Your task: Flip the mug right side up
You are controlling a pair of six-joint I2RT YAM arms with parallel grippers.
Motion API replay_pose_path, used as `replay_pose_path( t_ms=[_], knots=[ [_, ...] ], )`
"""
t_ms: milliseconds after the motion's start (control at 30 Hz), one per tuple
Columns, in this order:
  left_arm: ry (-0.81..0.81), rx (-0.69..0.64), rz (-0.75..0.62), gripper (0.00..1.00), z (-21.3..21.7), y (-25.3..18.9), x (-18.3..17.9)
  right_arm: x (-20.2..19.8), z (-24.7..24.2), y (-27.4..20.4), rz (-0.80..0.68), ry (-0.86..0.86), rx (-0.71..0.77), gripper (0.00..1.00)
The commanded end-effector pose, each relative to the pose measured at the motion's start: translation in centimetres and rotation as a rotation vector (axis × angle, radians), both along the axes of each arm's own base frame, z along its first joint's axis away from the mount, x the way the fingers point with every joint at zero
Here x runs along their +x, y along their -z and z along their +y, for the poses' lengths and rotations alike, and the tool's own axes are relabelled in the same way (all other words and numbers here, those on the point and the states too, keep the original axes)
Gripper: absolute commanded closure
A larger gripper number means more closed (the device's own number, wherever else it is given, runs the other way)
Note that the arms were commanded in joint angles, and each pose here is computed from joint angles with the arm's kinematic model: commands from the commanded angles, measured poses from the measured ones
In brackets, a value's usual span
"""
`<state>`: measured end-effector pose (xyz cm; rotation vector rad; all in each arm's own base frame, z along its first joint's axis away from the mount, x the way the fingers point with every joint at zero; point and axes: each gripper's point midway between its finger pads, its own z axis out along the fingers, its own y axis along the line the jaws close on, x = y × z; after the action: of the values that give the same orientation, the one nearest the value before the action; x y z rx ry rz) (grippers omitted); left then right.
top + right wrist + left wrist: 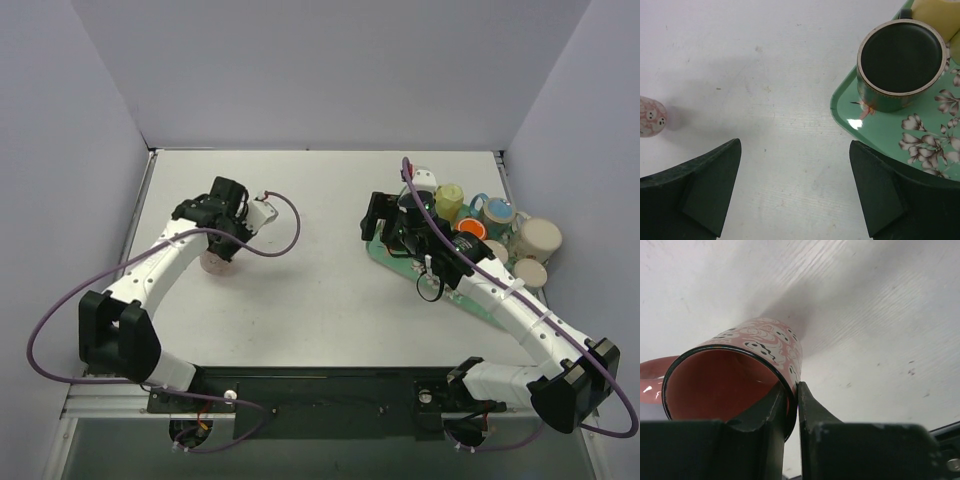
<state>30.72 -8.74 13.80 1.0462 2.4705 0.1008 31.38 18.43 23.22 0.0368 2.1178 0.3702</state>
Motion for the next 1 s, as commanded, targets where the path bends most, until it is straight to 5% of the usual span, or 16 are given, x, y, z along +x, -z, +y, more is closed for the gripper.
replay_pose_path(
  t_ms=[0, 133, 333, 500, 567, 600, 667, 733, 967],
  knots=[
    [0.152, 0.199, 0.047, 1.0, 3.6, -1.8, 0.5, -0.3, -1.2, 0.3, 0.0, 0.01, -0.066, 0.15],
    [0.155, 0.209, 0.017, 1.0, 4.2, 0.4, 2.1, 0.1, -2.7, 1.2, 0.022, 0.065, -0.097, 0.13],
    [0.103, 0.018, -0.061, 1.0, 3.7, 1.1, 4.4, 1.2, -6.2, 1.9, 0.049, 0.198, -0.142, 0.11],
    [0.135, -0.005, -0.017, 1.0, 4.0, 3.0, 3.6, 2.1, -7.8, 3.0, 0.088, 0.244, -0.182, 0.11],
    [0.139, -0.007, -0.013, 0.8, 4.1, 3.4, 3.3, 2.4, -8.7, 3.1, 0.095, 0.268, -0.185, 0.11],
    [0.135, -0.016, -0.023, 0.6, 4.2, 3.2, 3.3, 2.4, -9.0, 3.1, 0.097, 0.274, -0.186, 0.11],
    [0.121, -0.037, -0.045, 0.44, 4.4, 2.5, 3.5, 2.6, -9.7, 3.1, 0.104, 0.291, -0.181, 0.11],
    [0.104, -0.063, -0.081, 0.34, 4.6, 1.3, 3.8, 2.9, -10.6, 3.0, 0.111, 0.308, -0.18, 0.11],
    [0.096, -0.146, -0.158, 0.27, 4.2, -3.2, 3.3, 3.7, -14.5, 3.2, 0.186, 0.346, -0.239, 0.11]
  ],
)
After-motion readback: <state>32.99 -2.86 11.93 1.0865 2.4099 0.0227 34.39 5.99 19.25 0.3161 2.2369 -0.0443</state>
